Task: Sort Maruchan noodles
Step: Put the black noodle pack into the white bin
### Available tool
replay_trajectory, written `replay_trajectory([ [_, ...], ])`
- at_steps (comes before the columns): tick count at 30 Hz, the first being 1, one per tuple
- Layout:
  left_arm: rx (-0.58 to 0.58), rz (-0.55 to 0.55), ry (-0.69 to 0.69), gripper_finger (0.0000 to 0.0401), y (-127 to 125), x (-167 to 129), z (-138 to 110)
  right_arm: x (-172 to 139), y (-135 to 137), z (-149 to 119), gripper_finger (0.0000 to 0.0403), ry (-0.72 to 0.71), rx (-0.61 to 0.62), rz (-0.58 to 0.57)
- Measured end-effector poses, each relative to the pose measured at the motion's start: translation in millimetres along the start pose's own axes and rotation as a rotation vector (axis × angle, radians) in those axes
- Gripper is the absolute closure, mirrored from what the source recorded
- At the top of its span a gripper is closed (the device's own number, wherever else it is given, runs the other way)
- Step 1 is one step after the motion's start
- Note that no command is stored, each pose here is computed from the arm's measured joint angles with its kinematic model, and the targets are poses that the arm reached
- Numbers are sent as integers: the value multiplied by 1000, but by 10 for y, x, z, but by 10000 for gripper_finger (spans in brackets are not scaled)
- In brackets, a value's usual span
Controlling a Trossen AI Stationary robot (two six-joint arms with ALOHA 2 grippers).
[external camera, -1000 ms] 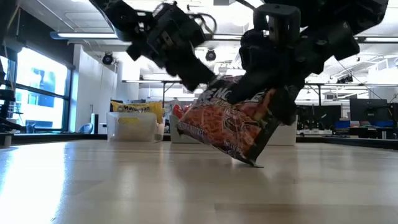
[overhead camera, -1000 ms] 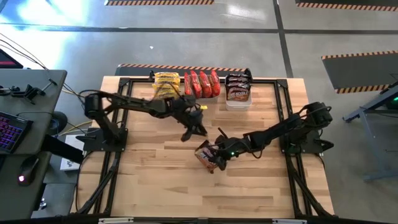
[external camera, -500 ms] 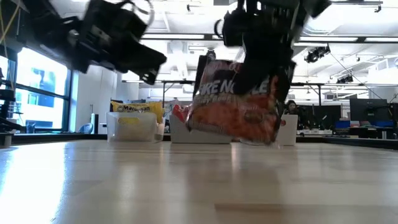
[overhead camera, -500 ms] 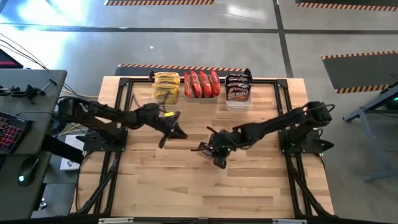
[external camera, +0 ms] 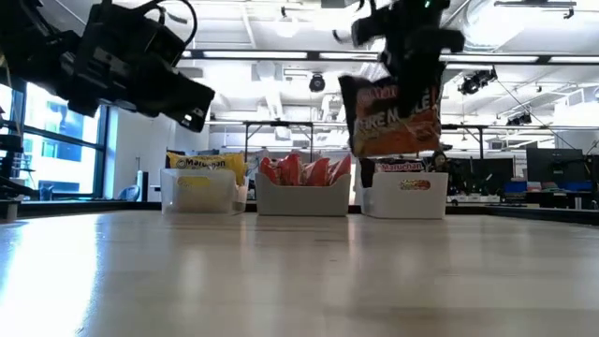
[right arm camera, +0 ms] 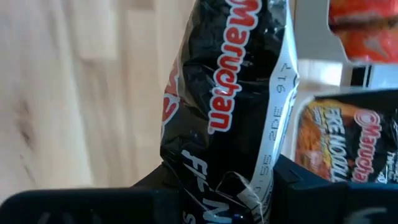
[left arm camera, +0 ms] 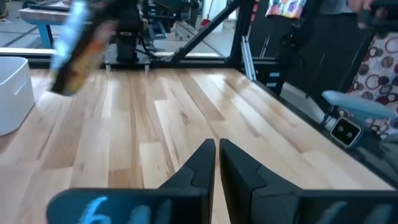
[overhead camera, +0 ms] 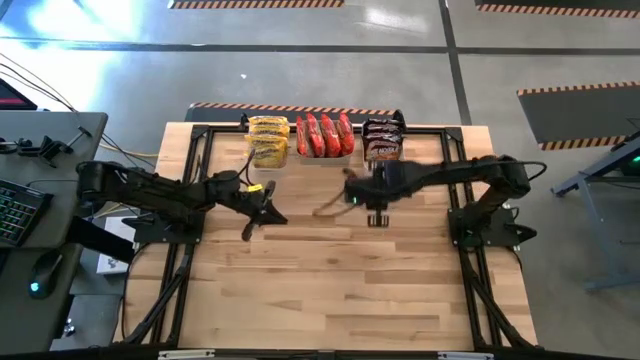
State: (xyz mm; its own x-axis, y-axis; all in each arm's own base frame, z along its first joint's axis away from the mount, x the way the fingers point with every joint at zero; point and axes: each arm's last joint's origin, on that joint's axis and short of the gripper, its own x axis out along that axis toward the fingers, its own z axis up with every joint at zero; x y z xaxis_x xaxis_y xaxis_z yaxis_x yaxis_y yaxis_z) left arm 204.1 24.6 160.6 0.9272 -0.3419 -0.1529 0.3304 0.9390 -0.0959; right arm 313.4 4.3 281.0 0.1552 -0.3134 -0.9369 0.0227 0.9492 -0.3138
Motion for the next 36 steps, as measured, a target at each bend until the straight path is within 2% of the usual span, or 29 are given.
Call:
replay_trajectory([
  [5,22,1,20,388,-15,-27,-69,12,-419,-111,304,53,-29,12],
  [10,17,4,28,388,-15,-43,-98,-24,-872,-338,304,67,-28,9],
  [15,44,20,23,388,-9,-43,-91,232,-1179,-493,304,64,-45,72],
  [21,47,110,23,388,18,-45,-88,444,-1527,-627,304,4,-48,52],
  [31,66,136,-15,388,54,-63,-46,509,-1803,-777,304,-132,8,181],
  [36,44,155,-16,388,89,-83,-48,657,-1786,-793,304,-89,-6,230],
])
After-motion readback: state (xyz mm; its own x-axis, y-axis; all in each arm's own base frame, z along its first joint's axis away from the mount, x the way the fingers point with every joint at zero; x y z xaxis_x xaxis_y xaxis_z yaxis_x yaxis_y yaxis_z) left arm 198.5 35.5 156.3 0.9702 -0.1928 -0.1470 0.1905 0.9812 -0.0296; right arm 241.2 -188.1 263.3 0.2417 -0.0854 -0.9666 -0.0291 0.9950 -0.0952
